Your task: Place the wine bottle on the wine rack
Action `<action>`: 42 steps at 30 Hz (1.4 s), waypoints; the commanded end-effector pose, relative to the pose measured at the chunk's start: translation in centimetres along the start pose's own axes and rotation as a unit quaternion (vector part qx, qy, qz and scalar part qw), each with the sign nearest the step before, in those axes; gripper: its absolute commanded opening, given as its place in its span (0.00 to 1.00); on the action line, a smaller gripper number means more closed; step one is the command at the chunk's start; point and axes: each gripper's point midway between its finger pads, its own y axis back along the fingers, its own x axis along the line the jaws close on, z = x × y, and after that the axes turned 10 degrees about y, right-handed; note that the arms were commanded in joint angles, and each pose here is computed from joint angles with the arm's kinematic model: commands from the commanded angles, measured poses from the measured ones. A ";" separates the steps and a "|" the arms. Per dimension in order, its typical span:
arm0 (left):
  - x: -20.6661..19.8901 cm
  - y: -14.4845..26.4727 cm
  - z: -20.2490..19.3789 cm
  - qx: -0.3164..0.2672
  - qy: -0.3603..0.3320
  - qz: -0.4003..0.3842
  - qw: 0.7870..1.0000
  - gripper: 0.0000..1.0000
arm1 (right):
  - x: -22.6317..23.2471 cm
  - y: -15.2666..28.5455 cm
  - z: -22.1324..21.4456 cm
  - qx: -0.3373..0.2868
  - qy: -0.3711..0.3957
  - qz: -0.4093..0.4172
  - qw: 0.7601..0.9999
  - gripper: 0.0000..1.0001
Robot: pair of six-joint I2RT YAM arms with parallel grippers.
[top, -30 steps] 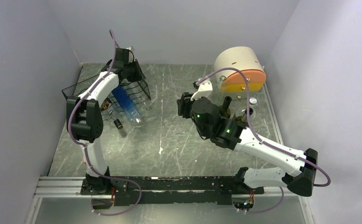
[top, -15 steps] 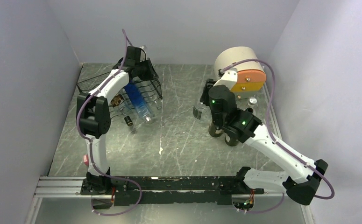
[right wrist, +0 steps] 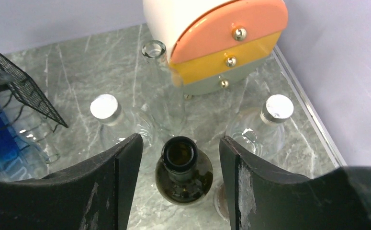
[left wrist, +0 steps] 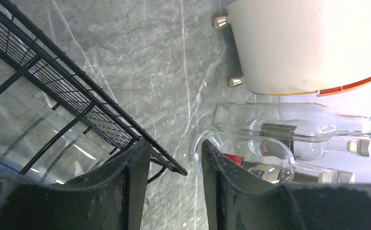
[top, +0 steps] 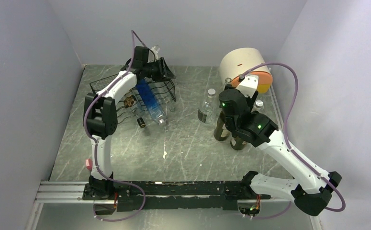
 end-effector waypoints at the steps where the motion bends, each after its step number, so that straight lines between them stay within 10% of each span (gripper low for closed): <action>1: -7.2 2.4 2.6 -0.044 -0.079 -0.070 0.993 0.51 | -1.0 -0.1 -1.7 0.022 0.010 -0.019 1.000 0.64; 14: -9.5 9.5 3.9 -0.126 -0.144 -0.025 0.981 0.64 | -0.8 -1.5 -4.7 0.051 0.031 -0.023 0.998 0.53; 28: -11.8 15.8 -1.8 -0.171 -0.235 -0.065 0.955 0.87 | 0.4 -0.2 -1.3 0.004 0.069 0.079 0.994 0.01; 42: -10.9 15.8 -11.6 -0.184 -0.320 -0.125 0.921 0.99 | 6.5 6.1 2.6 -0.079 0.073 0.353 0.929 0.00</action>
